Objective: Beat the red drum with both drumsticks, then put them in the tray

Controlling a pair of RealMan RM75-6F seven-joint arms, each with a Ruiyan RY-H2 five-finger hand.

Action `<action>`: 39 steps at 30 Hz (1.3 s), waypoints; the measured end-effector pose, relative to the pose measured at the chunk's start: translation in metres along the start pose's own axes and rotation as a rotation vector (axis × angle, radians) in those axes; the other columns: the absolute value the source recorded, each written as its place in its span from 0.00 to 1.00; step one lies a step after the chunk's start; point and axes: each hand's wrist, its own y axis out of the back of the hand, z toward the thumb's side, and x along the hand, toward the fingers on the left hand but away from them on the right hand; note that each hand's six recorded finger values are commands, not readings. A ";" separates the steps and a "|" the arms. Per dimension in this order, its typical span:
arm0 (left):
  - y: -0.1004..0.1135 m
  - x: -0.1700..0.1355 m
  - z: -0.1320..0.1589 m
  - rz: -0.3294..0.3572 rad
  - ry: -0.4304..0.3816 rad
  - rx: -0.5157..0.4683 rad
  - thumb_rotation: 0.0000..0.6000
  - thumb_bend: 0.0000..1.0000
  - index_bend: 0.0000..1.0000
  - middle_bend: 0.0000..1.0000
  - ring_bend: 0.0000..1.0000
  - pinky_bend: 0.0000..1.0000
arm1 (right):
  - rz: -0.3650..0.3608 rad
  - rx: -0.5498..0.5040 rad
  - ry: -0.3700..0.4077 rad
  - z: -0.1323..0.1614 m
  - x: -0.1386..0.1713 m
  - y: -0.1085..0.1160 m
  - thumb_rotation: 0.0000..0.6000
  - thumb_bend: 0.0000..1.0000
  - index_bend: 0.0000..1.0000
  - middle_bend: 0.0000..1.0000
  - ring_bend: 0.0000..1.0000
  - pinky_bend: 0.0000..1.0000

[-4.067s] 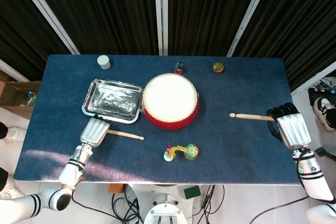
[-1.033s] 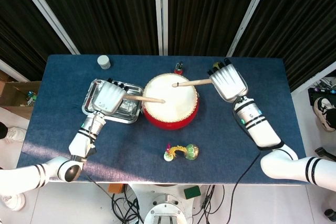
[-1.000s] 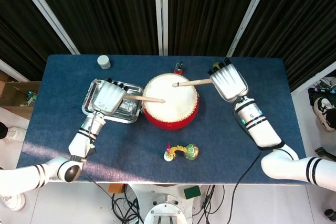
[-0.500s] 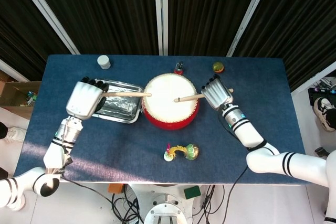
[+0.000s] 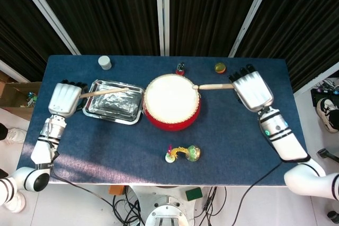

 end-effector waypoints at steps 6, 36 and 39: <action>-0.030 0.012 -0.012 -0.055 0.003 0.059 1.00 0.59 0.64 0.63 0.56 0.44 | -0.015 -0.029 -0.015 -0.012 0.023 0.004 1.00 0.78 0.81 0.69 0.39 0.36; -0.076 0.055 0.016 -0.140 -0.023 0.018 1.00 0.35 0.23 0.32 0.36 0.43 | 0.099 -0.004 0.016 -0.002 0.031 -0.039 1.00 0.78 0.81 0.69 0.39 0.36; -0.065 0.049 0.014 -0.109 -0.025 0.002 1.00 0.35 0.23 0.32 0.36 0.43 | 0.109 0.015 0.037 0.006 0.025 -0.036 1.00 0.78 0.81 0.70 0.39 0.36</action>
